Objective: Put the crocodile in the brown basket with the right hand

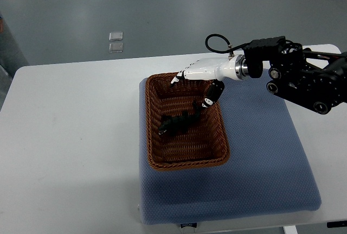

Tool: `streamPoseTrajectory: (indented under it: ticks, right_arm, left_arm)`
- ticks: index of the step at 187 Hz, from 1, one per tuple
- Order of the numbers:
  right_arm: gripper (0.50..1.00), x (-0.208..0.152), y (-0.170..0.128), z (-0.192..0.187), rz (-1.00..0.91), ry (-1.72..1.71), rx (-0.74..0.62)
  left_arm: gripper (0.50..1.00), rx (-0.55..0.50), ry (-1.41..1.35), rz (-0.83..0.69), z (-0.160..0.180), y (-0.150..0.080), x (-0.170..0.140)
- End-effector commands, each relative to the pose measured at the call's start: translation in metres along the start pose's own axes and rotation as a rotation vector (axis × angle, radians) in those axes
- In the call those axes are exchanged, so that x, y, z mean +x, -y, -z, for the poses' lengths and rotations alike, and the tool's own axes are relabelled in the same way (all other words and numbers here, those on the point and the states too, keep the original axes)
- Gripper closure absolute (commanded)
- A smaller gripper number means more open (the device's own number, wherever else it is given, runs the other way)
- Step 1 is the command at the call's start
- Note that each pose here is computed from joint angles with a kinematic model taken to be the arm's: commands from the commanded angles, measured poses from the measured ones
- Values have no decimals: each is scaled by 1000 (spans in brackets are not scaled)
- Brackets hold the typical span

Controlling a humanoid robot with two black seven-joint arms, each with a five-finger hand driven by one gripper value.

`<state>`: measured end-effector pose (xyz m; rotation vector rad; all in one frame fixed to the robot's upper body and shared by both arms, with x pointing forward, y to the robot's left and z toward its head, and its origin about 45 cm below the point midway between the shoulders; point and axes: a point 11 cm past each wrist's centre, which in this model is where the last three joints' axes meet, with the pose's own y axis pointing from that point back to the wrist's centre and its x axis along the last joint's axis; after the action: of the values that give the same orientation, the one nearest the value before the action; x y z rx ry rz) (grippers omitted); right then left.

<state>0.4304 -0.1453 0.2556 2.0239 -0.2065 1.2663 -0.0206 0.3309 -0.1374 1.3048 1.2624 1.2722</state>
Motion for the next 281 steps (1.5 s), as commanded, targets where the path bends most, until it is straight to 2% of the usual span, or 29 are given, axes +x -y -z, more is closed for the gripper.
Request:
streamPoseTrajectory:
  ticks: [1, 27, 78, 100, 155, 203, 281]
  right_arm:
    - [587, 13, -12, -9, -69, 62, -9]
    - [587, 11, -33, -39, -200, 292, -34]
    - [587, 21, -77, -102, -611, 839, -31]
    - [587, 2, -95, -133, -793, 1081, -59]
    - [587, -59, -108, -173, -1102, 1565, -76]
    - [579, -96, -114, -181, -1184, 1734, -85]
    - [574, -113, -105, -175, -1197, 1765, -89]
  left_arm:
    - [500, 2, 1, 0, 1, 0, 0]
    - [500, 0, 0, 0, 0, 0, 0]
    - [500, 2, 1, 0, 1, 0, 0]
    - [500, 0, 0, 0, 0, 0, 0]
    - [500, 1, -1, 0, 1, 0, 0]
    - [500, 0, 0, 0, 0, 0, 0]
    - [500, 1, -1, 0, 1, 0, 0]
